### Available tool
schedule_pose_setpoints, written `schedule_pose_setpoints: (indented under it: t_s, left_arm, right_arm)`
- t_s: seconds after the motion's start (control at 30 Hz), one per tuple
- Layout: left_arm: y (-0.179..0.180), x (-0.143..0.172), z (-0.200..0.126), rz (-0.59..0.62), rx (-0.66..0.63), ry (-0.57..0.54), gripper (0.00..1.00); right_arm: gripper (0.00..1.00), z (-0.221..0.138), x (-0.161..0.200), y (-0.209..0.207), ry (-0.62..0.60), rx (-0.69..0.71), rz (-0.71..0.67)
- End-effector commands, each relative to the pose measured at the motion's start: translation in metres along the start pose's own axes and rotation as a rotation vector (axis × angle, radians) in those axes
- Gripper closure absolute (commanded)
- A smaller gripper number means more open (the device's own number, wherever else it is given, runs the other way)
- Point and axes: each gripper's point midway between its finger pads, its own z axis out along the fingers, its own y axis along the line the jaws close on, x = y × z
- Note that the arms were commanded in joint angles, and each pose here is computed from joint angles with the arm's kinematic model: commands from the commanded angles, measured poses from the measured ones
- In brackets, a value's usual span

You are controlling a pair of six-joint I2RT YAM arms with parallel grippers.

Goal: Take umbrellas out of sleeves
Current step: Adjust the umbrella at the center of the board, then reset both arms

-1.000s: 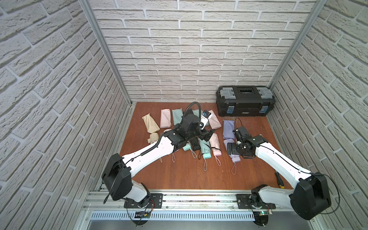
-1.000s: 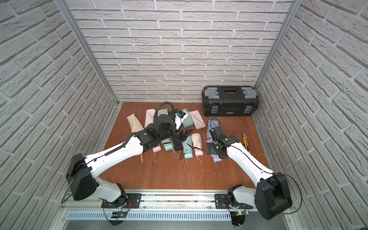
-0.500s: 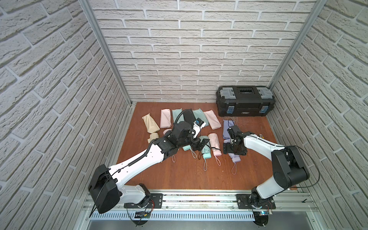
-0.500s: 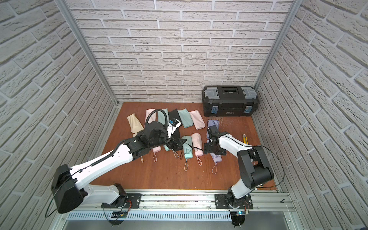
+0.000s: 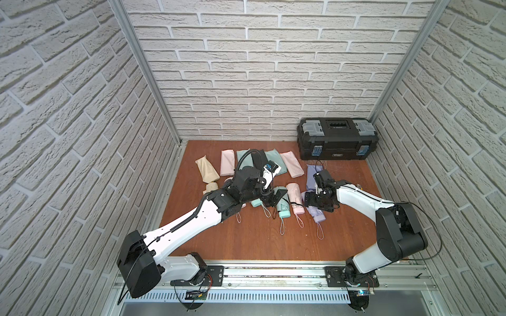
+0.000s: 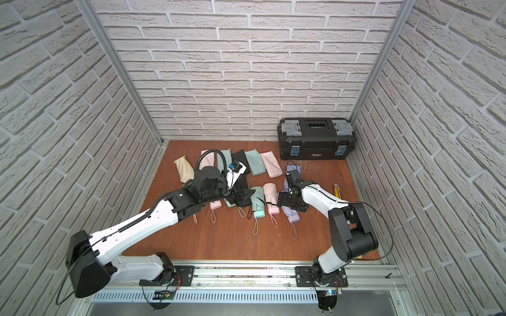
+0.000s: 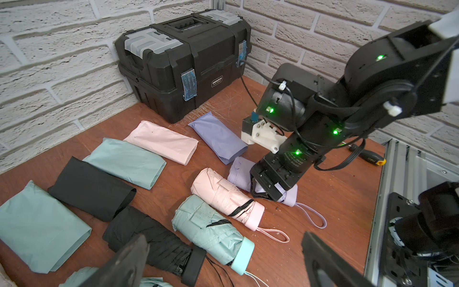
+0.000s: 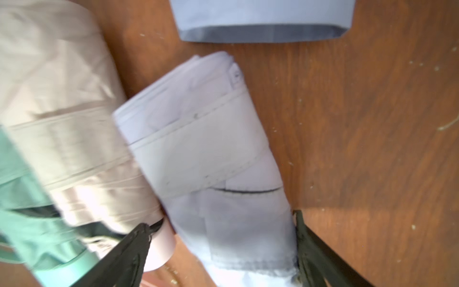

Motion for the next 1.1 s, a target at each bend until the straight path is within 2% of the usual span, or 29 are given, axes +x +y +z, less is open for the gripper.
schedule_pose_setpoints:
  t_s: [0.0, 0.17, 0.33, 0.5, 0.63, 0.73, 0.77, 0.87, 1.0, 1.07]
  left_arm:
    - [0.008, -0.004, -0.003, 0.001, -0.028, -0.026, 0.02]
    - [0.022, -0.006, -0.010, -0.012, -0.082, -0.063, 0.02]
    - [0.058, -0.015, -0.041, -0.054, -0.251, -0.180, 0.02]
    - [0.123, 0.024, -0.068, -0.218, -0.435, -0.208, 0.02]
    - [0.180, 0.061, -0.114, -0.255, -0.775, -0.214, 0.02]
    - [0.208, 0.083, -0.154, -0.268, -1.037, -0.241, 0.02]
    - [0.213, 0.090, -0.161, -0.256, -1.080, -0.243, 0.02]
    - [0.228, 0.113, -0.173, -0.241, -1.172, -0.220, 0.02]
    - [0.248, 0.133, -0.187, -0.323, -1.270, -0.192, 0.02]
    - [0.258, 0.141, -0.190, -0.361, -1.309, -0.156, 0.02]
  right_arm:
    - [0.08, -0.012, -0.002, 0.009, -0.039, -0.048, 0.006]
    - [0.09, -0.035, -0.012, 0.006, -0.109, -0.033, -0.035]
    - [0.07, -0.069, -0.030, 0.000, -0.259, -0.007, -0.072]
    - [0.05, -0.107, -0.059, -0.017, -0.463, 0.086, -0.060]
    - [0.02, -0.148, -0.082, -0.040, -0.684, 0.190, 0.007]
    - [0.01, -0.176, -0.089, -0.056, -0.860, 0.249, 0.029]
    - [0.01, -0.181, -0.090, -0.059, -0.907, 0.264, 0.024]
    - [0.00, -0.178, -0.092, -0.072, -1.011, 0.336, 0.000]
    - [0.00, -0.148, -0.093, -0.084, -0.954, 0.463, -0.054]
    - [0.01, -0.137, -0.095, -0.085, -0.958, 0.477, -0.071]
